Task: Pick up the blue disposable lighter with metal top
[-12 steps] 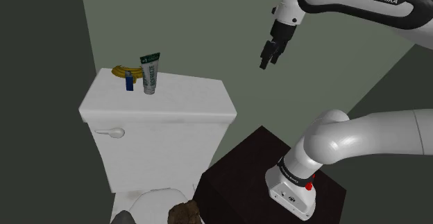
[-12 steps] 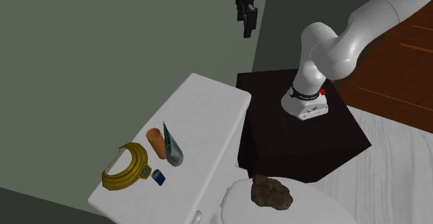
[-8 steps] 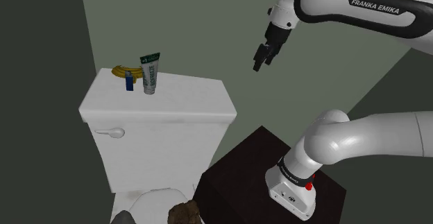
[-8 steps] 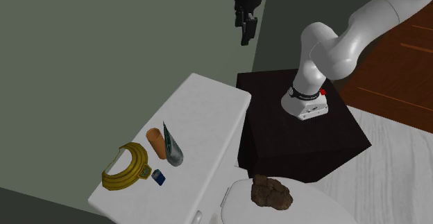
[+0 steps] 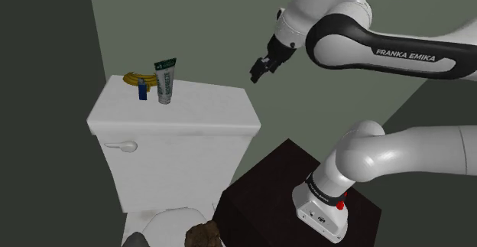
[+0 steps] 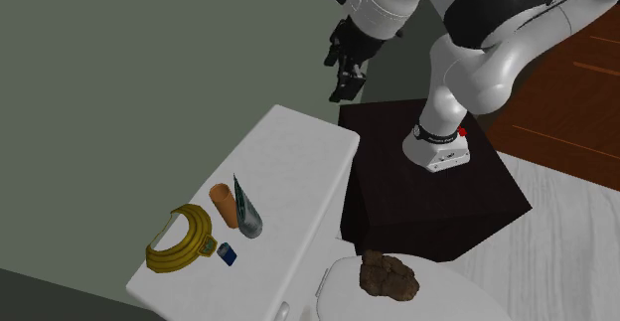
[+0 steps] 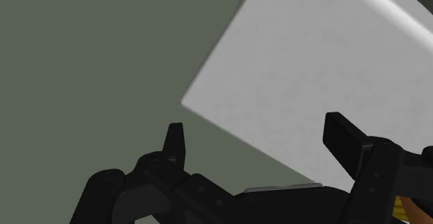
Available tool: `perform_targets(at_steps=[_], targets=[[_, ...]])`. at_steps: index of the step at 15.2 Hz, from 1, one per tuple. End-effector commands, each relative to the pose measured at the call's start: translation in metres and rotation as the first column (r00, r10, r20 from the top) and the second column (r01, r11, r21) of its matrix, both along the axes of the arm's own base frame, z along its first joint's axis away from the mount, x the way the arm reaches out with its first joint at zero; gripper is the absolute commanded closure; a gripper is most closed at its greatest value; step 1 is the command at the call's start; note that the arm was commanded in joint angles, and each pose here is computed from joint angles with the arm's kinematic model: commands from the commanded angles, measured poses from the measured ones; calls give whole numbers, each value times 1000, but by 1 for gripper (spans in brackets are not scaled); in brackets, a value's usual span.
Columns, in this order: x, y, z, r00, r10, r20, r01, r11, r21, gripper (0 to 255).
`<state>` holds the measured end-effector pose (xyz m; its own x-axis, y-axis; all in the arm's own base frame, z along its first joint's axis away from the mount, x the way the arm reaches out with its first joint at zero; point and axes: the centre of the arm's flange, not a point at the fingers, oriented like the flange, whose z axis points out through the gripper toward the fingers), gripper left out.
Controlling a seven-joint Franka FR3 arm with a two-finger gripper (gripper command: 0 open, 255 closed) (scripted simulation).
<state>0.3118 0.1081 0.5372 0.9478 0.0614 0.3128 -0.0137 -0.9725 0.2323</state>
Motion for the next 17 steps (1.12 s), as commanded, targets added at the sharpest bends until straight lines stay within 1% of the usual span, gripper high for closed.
perform_targets(at_steps=[1, 3, 5, 7, 9, 11, 13, 15, 17], targets=[[4, 30, -11, 997, -1, 79, 3, 999, -32, 0], [8, 57, -22, 989, 1, 151, 9, 998, -66, 0], [12, 84, -33, 975, 5, 223, 18, 995, -100, 0], [18, 110, -45, 956, 12, 293, 28, 991, -134, 0], [24, 136, -58, 932, 21, 361, 42, 985, -166, 0], [31, 161, -71, 904, 33, 427, 57, 979, -197, 0], [40, 186, -84, 870, 47, 490, 75, 971, -226, 0], [49, 211, -98, 832, 63, 551, 95, 963, -254, 0], [60, 235, -111, 790, 82, 607, 116, 953, -280, 0]])
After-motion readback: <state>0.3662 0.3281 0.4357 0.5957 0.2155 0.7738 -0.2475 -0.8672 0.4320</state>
